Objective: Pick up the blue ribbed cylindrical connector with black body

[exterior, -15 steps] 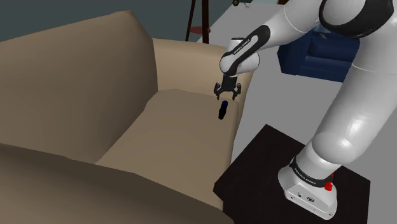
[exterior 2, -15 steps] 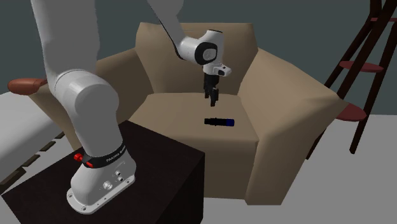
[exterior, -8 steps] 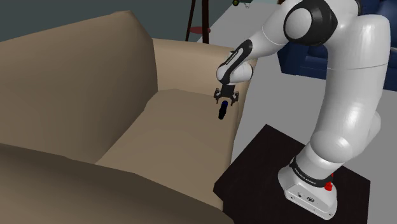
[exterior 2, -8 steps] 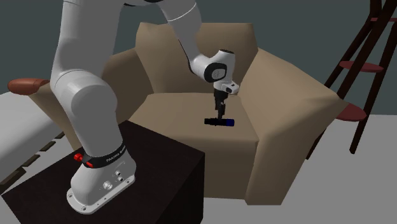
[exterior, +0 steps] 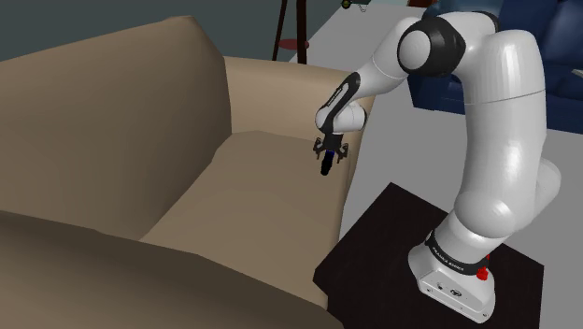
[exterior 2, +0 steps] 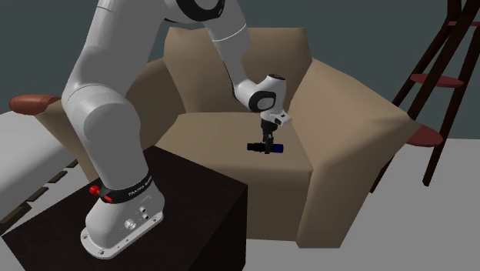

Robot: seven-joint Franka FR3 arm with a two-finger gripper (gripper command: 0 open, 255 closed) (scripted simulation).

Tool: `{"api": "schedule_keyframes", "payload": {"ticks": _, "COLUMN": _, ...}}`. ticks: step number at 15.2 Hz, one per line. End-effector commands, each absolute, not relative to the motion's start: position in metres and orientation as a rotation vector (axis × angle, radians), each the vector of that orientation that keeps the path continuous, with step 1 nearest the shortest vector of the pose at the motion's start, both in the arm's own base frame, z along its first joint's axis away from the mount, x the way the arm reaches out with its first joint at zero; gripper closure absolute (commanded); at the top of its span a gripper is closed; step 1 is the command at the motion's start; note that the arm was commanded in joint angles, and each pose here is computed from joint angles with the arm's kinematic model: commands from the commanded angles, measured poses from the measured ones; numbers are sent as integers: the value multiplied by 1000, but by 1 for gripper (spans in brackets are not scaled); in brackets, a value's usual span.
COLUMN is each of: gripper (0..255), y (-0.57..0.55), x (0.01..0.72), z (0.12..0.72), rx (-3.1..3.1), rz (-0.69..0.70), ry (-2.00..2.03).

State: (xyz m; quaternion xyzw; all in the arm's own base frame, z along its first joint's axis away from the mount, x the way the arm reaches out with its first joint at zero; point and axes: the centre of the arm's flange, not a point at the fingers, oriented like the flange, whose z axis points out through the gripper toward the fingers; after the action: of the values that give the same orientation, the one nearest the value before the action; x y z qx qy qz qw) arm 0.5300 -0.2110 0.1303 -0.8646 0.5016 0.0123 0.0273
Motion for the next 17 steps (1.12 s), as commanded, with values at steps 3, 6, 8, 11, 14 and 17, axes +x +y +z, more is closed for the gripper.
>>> {"api": "schedule_keyframes", "payload": {"ticks": 3, "gripper": 0, "y": -210, "x": 530, "z": 121, "rx": -2670, "rz": 37, "ry": 1549}}
{"api": "schedule_keyframes", "payload": {"ticks": 6, "gripper": 255, "y": -210, "x": 530, "z": 121, "rx": -2670, "rz": 37, "ry": 1549}}
{"api": "schedule_keyframes", "payload": {"ticks": 8, "gripper": 255, "y": -210, "x": 530, "z": 121, "rx": -2670, "rz": 37, "ry": 1549}}
{"api": "schedule_keyframes", "payload": {"ticks": 11, "gripper": 255, "y": -211, "x": 530, "z": 121, "rx": -2670, "rz": 37, "ry": 1549}}
{"api": "schedule_keyframes", "payload": {"ticks": 14, "gripper": 255, "y": -210, "x": 530, "z": 127, "rx": -2670, "rz": 37, "ry": 1550}}
{"api": "schedule_keyframes", "payload": {"ticks": 17, "gripper": 255, "y": -210, "x": 530, "z": 143, "rx": -2670, "rz": 37, "ry": 1549}}
